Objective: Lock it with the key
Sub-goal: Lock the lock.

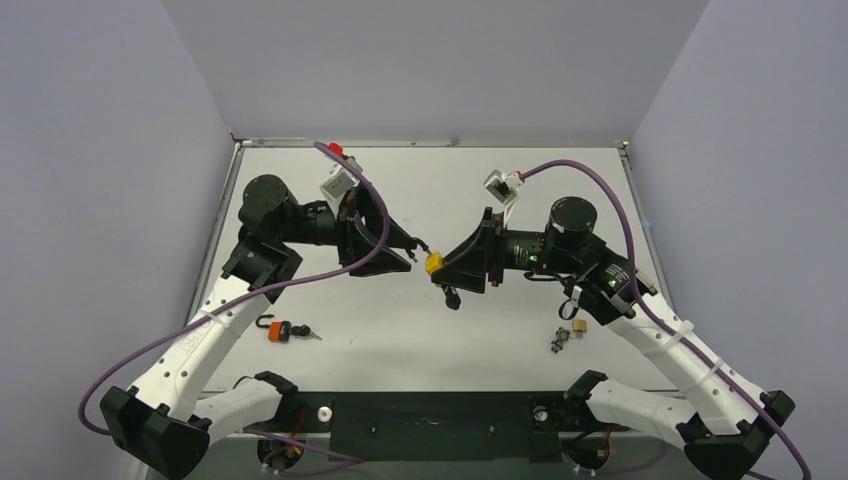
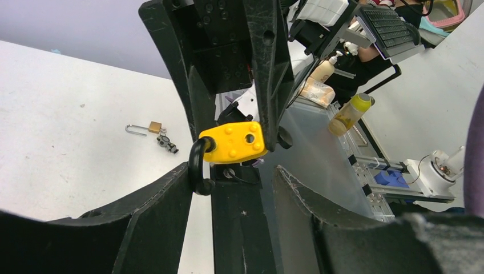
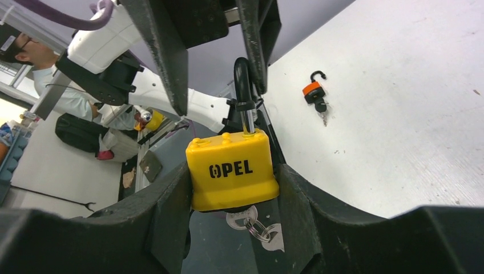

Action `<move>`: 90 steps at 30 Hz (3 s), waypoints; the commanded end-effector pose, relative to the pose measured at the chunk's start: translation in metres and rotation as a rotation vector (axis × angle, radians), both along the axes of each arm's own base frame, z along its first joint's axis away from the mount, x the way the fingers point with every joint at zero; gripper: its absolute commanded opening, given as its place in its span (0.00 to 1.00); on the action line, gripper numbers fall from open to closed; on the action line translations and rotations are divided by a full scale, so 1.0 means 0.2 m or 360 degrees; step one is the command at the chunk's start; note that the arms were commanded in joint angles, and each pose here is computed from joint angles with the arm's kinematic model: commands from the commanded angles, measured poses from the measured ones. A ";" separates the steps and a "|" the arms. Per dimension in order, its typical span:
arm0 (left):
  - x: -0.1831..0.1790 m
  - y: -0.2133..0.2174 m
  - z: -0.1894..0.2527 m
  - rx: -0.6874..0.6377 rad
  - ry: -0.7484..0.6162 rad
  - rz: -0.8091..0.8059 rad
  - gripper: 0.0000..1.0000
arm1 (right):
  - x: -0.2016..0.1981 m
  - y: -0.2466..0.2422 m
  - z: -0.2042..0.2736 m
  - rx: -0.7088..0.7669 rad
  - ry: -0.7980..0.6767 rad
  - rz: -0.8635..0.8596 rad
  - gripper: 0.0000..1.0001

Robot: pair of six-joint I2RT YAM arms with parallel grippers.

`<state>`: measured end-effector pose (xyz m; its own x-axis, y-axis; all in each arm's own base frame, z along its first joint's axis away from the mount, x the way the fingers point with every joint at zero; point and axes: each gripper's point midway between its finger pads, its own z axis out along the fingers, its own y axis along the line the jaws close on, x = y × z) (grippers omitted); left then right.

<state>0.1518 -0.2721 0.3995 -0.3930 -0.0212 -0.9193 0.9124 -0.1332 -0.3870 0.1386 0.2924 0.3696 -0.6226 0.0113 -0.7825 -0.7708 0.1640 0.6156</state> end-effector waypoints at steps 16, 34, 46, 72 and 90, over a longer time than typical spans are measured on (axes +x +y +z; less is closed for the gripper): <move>0.04 -0.03 0.09 0.0017 -0.0051 0.0079 0.46 | 0.06 0.00 0.02 -0.0122 -0.0159 -0.0110 0.00; 0.08 -0.04 -0.05 0.0188 0.0065 0.0134 0.44 | 0.03 0.01 0.06 -0.0163 -0.0246 -0.0097 0.00; 0.07 -0.04 -0.07 0.0220 0.0065 0.0137 0.40 | 0.04 0.01 0.06 -0.0181 -0.0256 -0.0108 0.00; 0.23 -0.08 0.22 -0.0128 0.0126 0.0528 0.00 | 0.32 -0.09 0.16 -0.0127 -0.0440 -0.0628 0.84; 0.27 0.08 0.82 -0.0632 0.0116 0.0852 0.00 | 0.31 -0.11 0.80 0.0629 -0.0816 -0.0270 0.78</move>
